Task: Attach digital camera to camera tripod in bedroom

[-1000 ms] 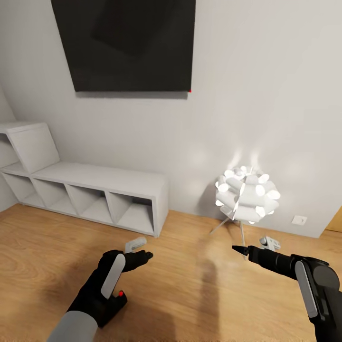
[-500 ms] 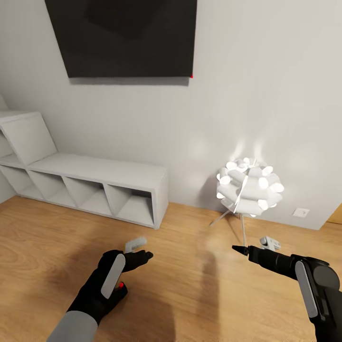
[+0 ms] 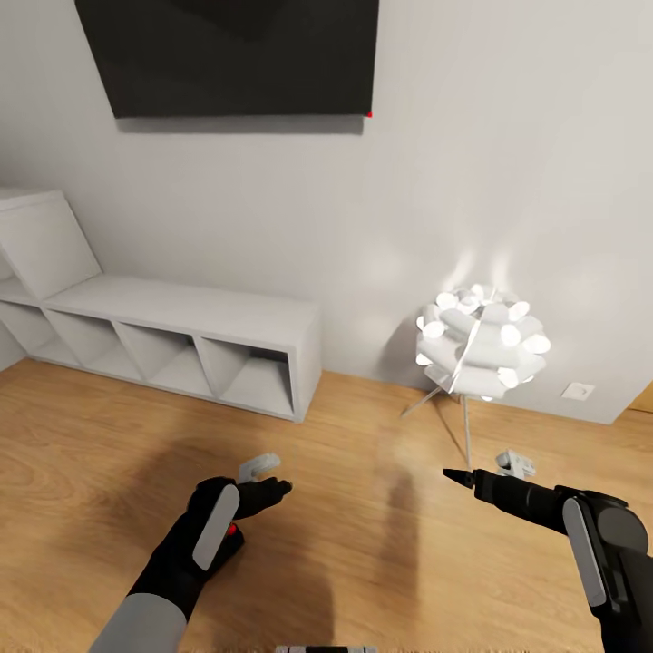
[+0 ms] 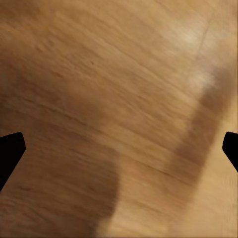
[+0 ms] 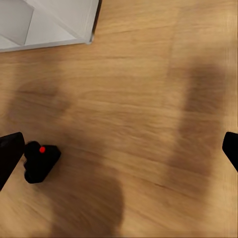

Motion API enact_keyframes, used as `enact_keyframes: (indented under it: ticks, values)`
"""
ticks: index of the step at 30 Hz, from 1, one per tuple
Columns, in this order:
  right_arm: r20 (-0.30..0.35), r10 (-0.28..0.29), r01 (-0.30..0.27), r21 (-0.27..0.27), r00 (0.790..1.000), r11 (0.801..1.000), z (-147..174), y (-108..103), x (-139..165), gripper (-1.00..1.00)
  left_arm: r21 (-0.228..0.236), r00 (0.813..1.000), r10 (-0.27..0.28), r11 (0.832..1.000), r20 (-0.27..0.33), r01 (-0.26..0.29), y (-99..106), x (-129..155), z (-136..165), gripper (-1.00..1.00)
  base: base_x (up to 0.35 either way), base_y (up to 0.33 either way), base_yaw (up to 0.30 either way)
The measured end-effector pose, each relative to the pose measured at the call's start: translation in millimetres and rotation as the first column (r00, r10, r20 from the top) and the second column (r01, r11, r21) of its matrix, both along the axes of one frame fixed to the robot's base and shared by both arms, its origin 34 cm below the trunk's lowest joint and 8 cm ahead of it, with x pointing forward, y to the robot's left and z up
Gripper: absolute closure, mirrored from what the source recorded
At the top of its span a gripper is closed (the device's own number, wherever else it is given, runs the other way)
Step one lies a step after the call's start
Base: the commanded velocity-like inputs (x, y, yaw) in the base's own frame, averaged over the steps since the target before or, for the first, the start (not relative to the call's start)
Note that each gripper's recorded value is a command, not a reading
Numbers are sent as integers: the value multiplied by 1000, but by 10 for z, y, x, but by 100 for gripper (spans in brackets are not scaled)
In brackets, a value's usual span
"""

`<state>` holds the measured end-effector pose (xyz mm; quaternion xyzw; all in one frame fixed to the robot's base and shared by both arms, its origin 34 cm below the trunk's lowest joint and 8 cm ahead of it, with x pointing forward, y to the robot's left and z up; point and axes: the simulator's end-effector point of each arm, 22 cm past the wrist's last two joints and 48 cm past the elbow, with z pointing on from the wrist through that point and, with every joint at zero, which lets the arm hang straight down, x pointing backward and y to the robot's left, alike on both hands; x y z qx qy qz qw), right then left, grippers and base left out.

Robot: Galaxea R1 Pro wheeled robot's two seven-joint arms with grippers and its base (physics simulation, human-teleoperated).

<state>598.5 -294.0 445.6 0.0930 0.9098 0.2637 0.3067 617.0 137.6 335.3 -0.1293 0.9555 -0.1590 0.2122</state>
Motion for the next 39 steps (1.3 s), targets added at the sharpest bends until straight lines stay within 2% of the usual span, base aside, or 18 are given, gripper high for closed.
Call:
enact_keyframes:
  ticks: [39]
  values:
    - [-158, 3, -3, 0, 987, 1000, -855, 9, -155, -100, 1, 988, -1, 1000, -156, 1, -2, -325, -860, -100, 0, 0, 0]
